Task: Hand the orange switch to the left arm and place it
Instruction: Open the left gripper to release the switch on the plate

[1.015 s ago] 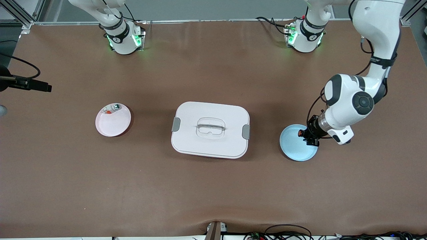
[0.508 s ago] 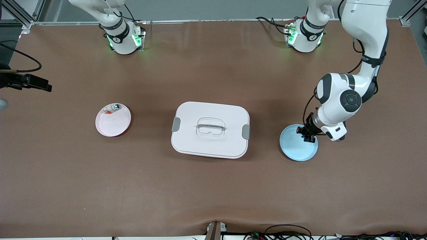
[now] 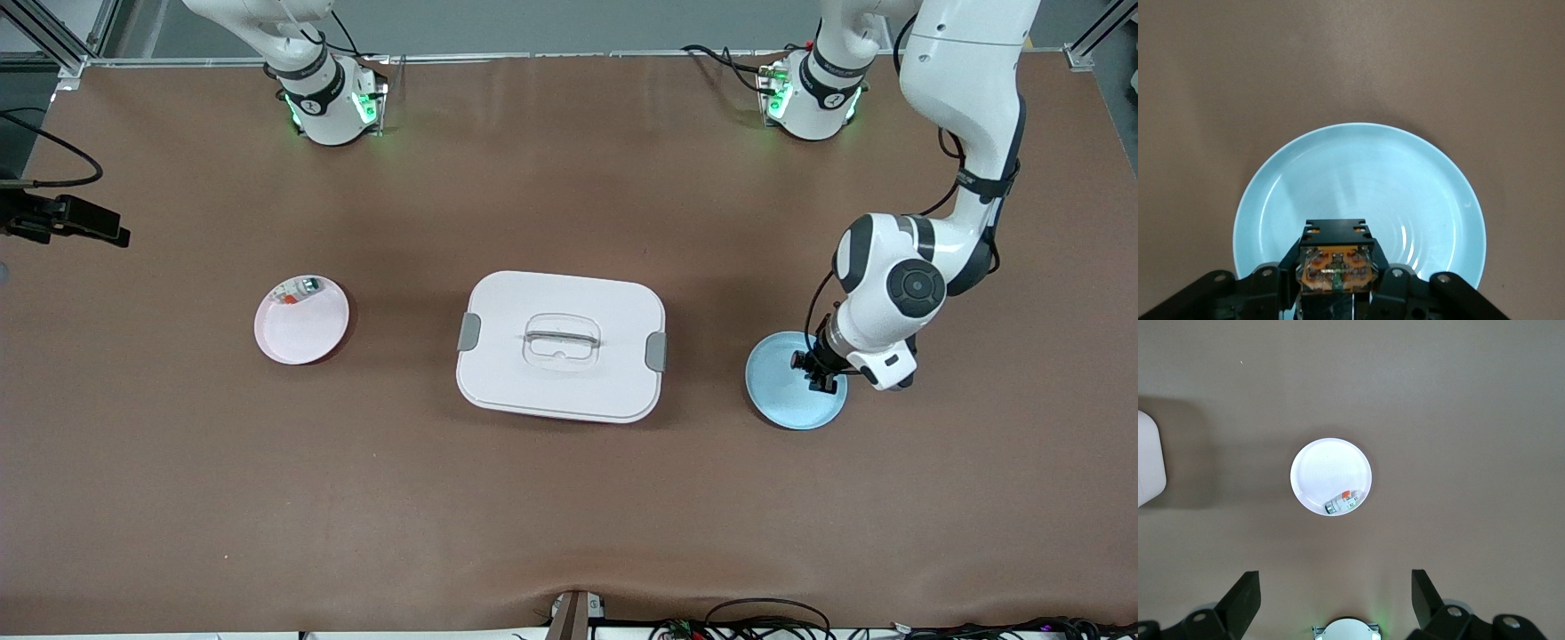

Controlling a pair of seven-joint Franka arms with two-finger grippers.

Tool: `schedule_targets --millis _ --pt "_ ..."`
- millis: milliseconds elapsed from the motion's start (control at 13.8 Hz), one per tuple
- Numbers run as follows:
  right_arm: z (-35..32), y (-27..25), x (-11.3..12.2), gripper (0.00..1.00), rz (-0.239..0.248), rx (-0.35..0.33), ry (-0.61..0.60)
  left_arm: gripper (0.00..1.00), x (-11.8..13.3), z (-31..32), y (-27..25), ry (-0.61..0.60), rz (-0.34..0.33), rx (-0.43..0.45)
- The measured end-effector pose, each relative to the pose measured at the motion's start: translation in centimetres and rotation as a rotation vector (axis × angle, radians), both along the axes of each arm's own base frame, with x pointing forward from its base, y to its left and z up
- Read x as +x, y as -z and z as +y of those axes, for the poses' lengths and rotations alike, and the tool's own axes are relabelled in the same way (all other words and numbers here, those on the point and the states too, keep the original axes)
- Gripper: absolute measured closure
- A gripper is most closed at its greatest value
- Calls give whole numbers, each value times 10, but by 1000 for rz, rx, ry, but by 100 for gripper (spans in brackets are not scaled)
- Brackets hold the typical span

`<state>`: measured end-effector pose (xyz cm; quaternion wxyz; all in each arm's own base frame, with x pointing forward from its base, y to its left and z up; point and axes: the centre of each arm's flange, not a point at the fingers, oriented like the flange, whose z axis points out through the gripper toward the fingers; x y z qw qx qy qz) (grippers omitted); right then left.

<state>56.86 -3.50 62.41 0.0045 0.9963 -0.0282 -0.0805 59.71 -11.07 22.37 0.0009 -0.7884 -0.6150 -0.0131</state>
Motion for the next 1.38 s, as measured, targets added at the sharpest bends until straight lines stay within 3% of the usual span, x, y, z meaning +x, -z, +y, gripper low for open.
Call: schedule_targets --millis 290,725,1015,1232,1378 --pt "-1 -6 5 0 -55 -2 -4 60 12 -2 17 -4 6 8" --pt "-3 -11 4 0 -78 -5 0 60 13 2 41 -19 34 22" --pt "-3 -50 -17 0 -153 -10 1 60 13 5 45 -23 41 25" --pt "-3 -54 -17 0 -187 -11 1 60 14 10 45 -31 41 25" --pt "-3 -51 -14 0 -198 -11 1 42 16 13 43 -36 36 24"
